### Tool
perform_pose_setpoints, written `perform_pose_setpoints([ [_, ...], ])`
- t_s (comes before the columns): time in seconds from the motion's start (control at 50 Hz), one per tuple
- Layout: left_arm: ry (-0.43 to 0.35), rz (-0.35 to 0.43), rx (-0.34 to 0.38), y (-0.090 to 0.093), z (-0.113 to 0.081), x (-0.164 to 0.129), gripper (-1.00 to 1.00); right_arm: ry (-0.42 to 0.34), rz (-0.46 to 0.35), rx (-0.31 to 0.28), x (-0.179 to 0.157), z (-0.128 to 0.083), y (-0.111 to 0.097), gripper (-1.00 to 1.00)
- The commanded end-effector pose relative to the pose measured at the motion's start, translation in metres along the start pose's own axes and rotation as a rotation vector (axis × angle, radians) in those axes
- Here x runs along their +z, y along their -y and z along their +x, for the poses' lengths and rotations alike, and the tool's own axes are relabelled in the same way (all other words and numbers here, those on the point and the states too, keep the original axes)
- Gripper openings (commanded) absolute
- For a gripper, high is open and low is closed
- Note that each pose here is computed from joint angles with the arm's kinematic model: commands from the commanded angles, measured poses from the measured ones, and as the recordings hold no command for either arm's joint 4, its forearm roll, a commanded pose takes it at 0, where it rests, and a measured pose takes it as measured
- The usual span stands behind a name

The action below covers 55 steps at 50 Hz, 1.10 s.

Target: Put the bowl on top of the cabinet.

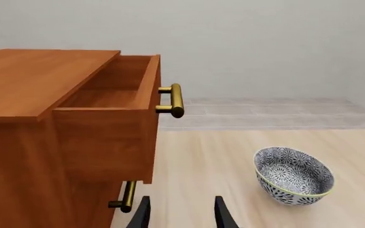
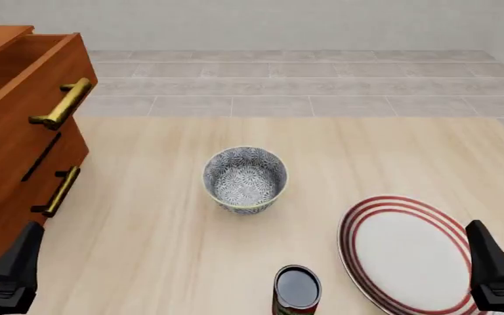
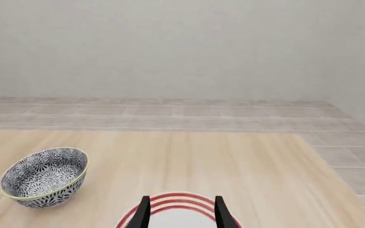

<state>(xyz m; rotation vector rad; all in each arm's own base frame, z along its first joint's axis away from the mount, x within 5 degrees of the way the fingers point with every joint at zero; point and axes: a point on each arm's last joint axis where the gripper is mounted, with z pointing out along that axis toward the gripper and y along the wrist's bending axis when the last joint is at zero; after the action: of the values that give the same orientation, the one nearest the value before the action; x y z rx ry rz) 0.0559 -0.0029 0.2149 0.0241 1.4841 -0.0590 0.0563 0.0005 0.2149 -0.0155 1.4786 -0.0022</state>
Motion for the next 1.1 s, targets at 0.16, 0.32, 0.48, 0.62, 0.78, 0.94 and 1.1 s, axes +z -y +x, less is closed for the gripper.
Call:
perform_pose_setpoints([
  [0.16,-0.023,0.108,0.000,0.006,0.002,0.000,1.00,0.003,-0.006,0.003,0.000,-0.001,0.000,1.00],
  [0.32,-0.056,0.156,0.003,0.009,0.006,0.000,1.00,0.002,-0.010,0.006,0.000,-0.001,-0.001,1.00],
  [0.48,-0.068,0.175,0.010,0.010,0.007,0.002,1.00,0.003,-0.009,0.008,0.000,-0.001,0.000,1.00],
  [0.62,-0.086,0.213,0.020,0.014,0.007,0.008,1.00,0.001,-0.011,0.007,0.000,-0.001,-0.001,1.00],
  [0.78,-0.093,0.224,0.020,0.016,0.006,0.016,1.00,0.001,-0.010,0.008,0.000,-0.001,-0.001,1.00],
  [0.94,-0.105,0.261,0.015,0.021,0.007,0.023,1.00,0.001,-0.010,0.008,0.000,-0.001,-0.001,1.00],
  [1.1,-0.118,0.279,0.010,0.026,0.009,0.033,1.00,0.002,-0.007,0.008,0.000,-0.001,0.000,1.00],
])
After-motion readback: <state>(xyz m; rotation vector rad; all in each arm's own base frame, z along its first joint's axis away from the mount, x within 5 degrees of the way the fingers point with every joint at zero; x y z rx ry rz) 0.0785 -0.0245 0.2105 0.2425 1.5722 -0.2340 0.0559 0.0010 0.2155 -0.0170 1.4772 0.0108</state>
